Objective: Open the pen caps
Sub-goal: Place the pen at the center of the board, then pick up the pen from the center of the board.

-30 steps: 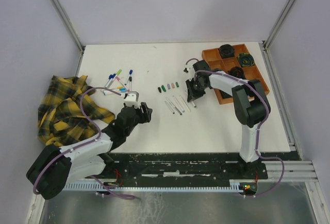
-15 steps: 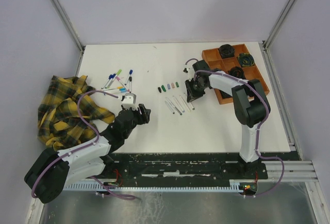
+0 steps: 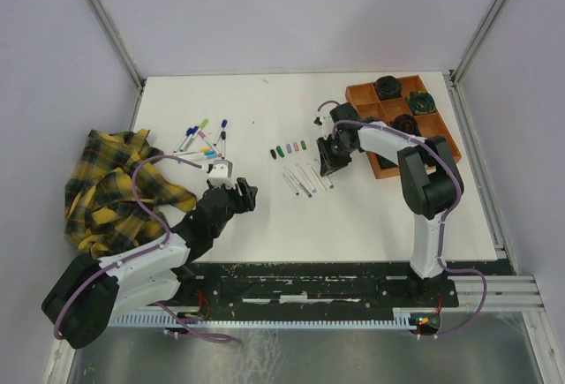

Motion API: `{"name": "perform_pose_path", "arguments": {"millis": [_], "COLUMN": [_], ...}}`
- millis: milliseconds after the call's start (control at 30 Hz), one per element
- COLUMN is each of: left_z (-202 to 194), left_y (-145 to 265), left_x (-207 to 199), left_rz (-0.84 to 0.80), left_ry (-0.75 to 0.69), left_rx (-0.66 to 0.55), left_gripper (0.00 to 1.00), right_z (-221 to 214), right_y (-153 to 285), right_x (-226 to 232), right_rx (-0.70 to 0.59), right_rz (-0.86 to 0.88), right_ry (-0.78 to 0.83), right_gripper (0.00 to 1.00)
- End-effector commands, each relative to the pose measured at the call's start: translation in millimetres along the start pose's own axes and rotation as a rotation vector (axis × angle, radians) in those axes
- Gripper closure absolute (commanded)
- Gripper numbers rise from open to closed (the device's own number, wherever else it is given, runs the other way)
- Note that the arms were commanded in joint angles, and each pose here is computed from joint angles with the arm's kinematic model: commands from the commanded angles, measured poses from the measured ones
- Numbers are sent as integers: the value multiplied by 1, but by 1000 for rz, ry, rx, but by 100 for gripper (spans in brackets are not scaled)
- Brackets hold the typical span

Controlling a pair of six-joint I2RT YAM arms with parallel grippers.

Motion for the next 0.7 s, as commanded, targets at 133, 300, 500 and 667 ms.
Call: {"name": "perform_pose_path", "arguments": {"millis": [133,300,500,667], "left_z": [18,20,23,48], "left_y": [-4,-9,-29,-55], "left_x": [-7,-8,-3,8], "left_rz": [-11,12,41,116], "left_ry": [9,6,19,0], "left_rx": [-68,-50,13,27], "left_gripper": [33,31,32,29], "right_z": [32,37,34,27], "right_y": [51,79,134,170], "right_x": [12,25,56,77], "right_rx": [-143,-196,-275,-354], "right_rz": [6,44,149,223], "right_ry": [68,136,313,433], "right_gripper": [68,67,64,62]}}
Point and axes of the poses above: each gripper's point midway between its finger pads, its own y axis back along the fingers, its own x axis along the line the jaws close on, z = x × y, the point moved 3 cm from there along y, back along the fingers, and after that the axes turned 6 degrees about y, right-handed, at the moved point
